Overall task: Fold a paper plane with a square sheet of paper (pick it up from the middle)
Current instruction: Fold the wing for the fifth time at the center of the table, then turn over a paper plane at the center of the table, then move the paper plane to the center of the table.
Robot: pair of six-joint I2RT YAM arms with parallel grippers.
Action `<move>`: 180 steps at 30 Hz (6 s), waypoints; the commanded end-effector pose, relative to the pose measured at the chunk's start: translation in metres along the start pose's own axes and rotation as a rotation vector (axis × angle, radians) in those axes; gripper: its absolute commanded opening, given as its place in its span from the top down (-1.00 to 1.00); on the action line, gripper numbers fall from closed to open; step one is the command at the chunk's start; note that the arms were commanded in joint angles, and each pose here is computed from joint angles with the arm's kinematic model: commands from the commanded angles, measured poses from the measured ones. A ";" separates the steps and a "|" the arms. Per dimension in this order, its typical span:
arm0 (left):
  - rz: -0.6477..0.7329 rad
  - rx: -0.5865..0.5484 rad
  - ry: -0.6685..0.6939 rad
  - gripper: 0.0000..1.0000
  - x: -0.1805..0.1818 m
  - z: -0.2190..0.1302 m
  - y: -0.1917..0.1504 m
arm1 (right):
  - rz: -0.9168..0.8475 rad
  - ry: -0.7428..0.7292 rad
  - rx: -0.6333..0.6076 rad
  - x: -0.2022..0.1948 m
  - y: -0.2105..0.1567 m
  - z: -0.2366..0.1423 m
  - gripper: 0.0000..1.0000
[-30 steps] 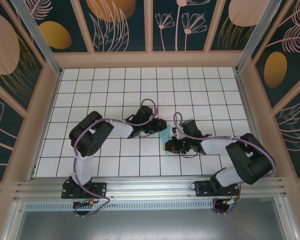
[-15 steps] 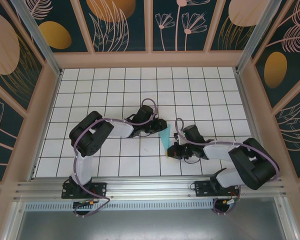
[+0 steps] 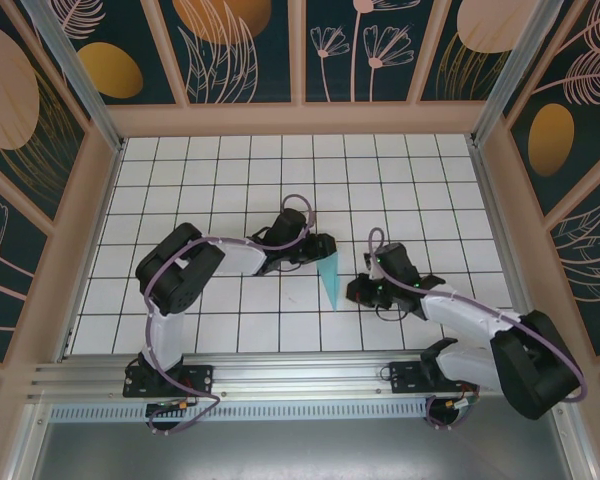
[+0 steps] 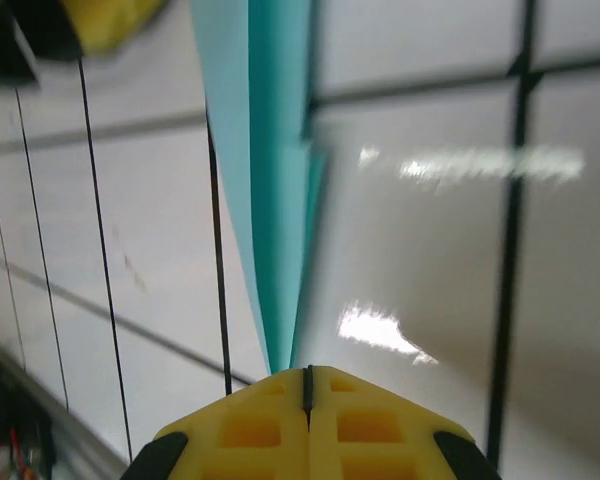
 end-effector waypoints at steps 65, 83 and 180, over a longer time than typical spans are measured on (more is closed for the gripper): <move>0.105 -0.041 0.242 1.00 -0.015 -0.053 -0.030 | -0.119 0.275 -0.044 0.039 0.026 0.026 -0.02; 0.099 -0.023 0.242 1.00 -0.013 -0.051 -0.033 | -0.135 0.175 -0.012 0.037 0.021 0.045 0.05; -0.065 -0.520 0.374 -0.34 0.017 -0.189 -0.018 | -0.248 -0.619 -0.034 0.081 0.072 0.119 0.58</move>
Point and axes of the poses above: each hand's point on the last joint's axis, 136 mm out from that joint toward the fingers, its own z axis out along the fingers, its own x axis along the line the jaws close on, y = z × x, the point moved 8 cm from there along -z, back along the fingers, and after that the axes turned 12 degrees about z, right-handed, at the moved point
